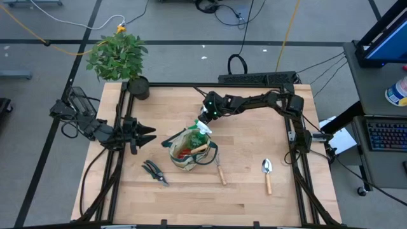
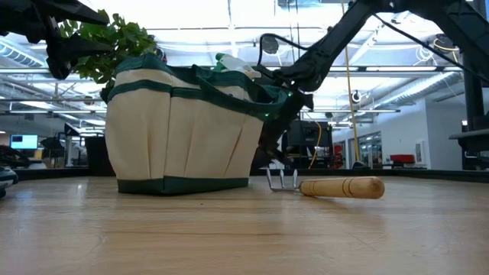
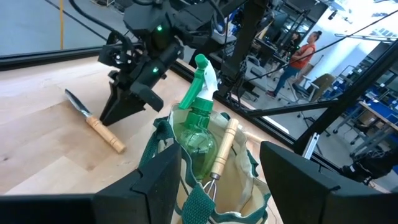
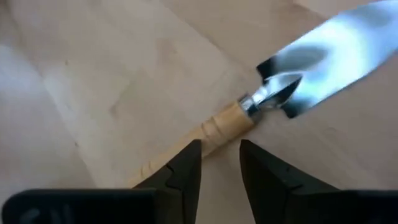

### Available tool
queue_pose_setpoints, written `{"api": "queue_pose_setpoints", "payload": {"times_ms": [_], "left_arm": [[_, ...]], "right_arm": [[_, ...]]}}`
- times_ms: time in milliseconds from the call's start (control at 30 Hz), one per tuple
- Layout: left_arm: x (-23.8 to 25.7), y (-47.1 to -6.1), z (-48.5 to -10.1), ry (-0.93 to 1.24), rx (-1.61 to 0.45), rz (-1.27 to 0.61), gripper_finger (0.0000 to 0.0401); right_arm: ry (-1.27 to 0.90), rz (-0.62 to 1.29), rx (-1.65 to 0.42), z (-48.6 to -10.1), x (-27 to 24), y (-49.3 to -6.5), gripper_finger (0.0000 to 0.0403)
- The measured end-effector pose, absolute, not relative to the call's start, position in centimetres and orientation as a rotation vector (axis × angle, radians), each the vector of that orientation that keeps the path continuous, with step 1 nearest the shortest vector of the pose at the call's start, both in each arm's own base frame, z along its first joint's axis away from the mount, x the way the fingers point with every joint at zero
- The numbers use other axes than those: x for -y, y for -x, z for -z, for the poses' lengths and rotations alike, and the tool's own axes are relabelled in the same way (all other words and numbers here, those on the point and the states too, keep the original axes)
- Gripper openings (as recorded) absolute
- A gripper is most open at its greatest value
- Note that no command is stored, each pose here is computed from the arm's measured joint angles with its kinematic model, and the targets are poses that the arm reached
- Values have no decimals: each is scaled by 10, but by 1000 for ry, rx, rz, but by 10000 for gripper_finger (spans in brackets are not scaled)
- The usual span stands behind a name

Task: Pick & Place Garden tools in Gardening bag
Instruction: Put the brown trowel into the brown bag

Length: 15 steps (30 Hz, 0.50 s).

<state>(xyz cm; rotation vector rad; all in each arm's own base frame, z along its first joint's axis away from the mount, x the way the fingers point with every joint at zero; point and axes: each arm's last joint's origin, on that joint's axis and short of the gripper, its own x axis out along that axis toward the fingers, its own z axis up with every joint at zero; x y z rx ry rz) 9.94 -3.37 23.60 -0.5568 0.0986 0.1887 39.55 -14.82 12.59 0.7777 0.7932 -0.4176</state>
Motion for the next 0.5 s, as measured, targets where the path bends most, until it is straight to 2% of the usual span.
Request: {"api": "queue_pose_setpoints", "payload": {"times_ms": [200, 500], "left_arm": [[34, -100, -237, 556, -93, -180, 223], [34, -100, -237, 560, -90, -179, 223]], "right_arm": [[-797, 427, -819, -116, 146, -397, 114], [-784, 469, -823, -115, 149, -394, 99]]}}
